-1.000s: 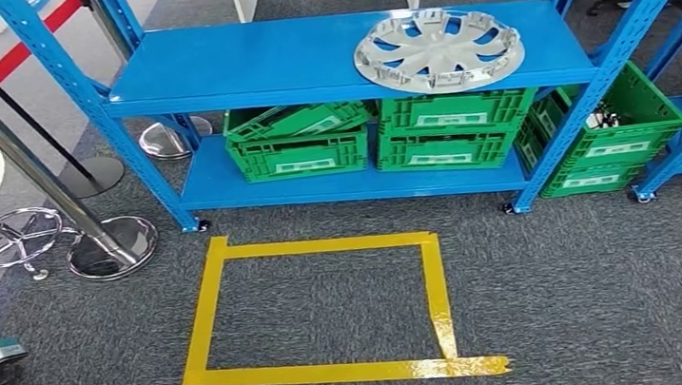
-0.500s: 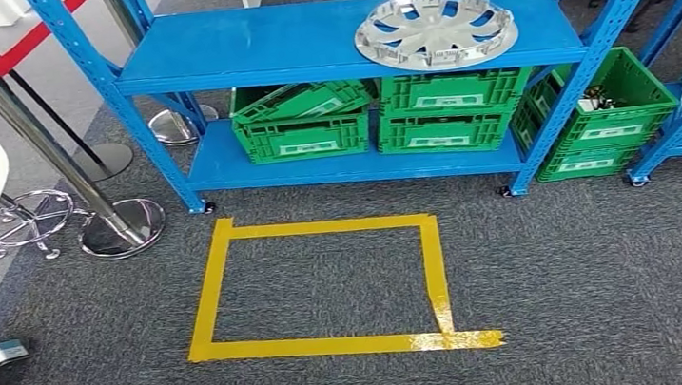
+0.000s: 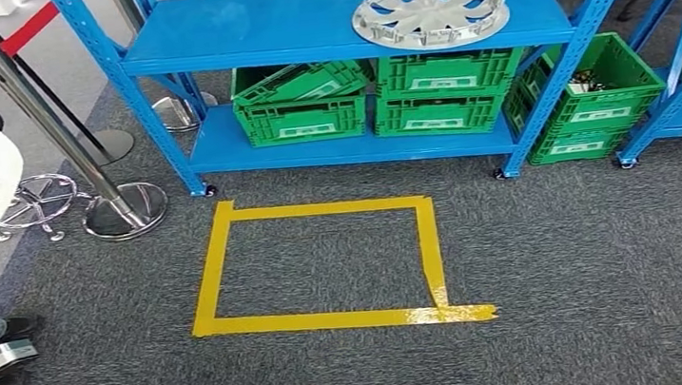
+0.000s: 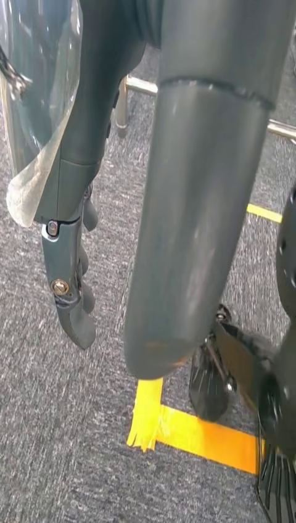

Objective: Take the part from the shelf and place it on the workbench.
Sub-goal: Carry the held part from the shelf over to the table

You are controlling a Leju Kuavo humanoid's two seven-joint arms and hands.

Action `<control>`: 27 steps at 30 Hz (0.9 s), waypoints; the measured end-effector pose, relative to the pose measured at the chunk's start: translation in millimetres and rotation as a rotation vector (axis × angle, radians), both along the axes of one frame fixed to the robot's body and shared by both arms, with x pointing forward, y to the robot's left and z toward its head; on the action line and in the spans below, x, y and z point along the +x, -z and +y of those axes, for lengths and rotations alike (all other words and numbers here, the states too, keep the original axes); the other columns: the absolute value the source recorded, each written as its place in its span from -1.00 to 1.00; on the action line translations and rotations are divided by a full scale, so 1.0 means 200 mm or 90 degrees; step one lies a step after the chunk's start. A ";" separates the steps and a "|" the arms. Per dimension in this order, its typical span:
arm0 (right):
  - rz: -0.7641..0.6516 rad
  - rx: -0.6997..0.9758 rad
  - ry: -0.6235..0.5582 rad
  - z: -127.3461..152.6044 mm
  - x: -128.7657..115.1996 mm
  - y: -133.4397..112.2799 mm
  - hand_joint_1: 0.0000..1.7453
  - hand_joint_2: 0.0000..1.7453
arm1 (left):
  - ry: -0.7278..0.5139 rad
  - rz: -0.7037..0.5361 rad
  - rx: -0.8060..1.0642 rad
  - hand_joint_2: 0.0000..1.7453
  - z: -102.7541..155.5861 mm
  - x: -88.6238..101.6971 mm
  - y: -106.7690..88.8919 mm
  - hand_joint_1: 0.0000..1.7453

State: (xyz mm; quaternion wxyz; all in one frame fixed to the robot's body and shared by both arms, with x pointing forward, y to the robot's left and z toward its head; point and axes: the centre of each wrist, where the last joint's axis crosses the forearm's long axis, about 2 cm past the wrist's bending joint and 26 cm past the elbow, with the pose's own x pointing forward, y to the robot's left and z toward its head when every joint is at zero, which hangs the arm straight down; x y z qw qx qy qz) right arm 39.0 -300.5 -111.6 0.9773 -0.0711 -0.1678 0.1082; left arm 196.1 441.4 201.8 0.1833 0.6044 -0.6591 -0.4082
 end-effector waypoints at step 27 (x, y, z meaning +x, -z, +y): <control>0.002 0.001 -0.001 0.01 0.00 0.00 -1.00 -1.00 | 0.004 0.004 -0.011 1.00 0.00 0.01 0.00 1.00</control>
